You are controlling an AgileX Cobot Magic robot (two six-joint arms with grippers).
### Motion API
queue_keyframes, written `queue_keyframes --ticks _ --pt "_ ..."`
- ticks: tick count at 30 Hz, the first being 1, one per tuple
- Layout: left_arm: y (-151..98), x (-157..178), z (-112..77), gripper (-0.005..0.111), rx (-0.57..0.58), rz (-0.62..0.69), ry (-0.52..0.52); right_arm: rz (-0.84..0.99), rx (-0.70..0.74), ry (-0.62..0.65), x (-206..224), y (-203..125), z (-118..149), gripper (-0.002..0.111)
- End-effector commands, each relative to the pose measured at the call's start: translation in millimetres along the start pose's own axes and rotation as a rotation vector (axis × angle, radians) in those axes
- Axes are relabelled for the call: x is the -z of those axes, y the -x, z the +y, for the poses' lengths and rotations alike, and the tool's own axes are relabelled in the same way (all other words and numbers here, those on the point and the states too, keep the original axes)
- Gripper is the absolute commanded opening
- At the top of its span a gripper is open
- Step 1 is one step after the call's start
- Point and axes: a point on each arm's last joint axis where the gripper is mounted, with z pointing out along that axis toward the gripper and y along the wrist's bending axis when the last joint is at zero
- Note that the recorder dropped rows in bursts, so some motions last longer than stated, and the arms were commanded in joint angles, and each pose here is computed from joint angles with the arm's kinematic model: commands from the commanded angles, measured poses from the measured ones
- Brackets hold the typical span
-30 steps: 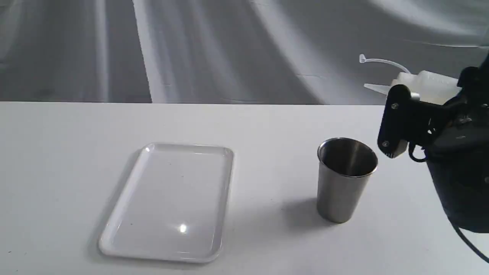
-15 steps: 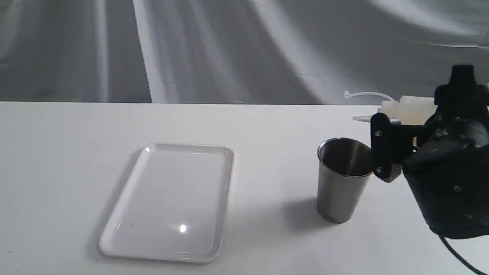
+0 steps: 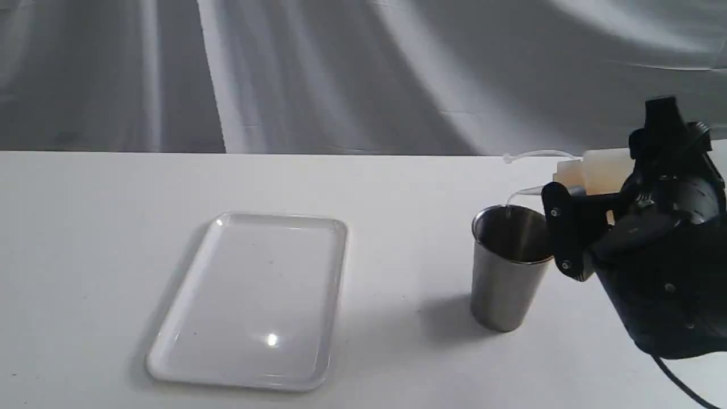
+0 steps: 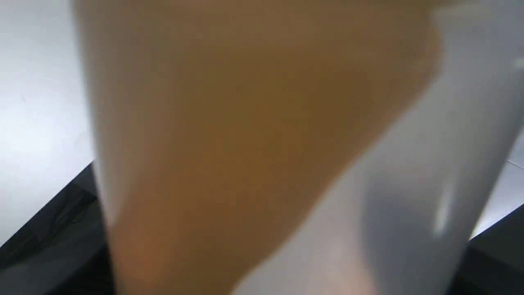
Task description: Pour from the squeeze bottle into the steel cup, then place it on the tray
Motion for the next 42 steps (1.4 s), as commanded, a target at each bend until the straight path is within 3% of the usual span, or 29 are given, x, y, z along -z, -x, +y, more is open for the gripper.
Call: queue_keyframes --ticks 1,21,42 --pt "-0.7 -0.2 -0.3 0.008 0.002 -0.005 -0.005 0.044 0.007 -0.052 -0.2 -6.7 -8.0 0.000" --pt "-0.7 -0.2 -0.3 0.008 -0.001 -0.005 -0.005 0.058 0.132 -0.051 -0.2 -7.7 -8.3 0.000" --pt "-0.7 -0.2 -0.3 0.008 -0.001 -0.005 -0.005 0.052 0.146 -0.050 -0.2 -7.1 -8.1 0.000"
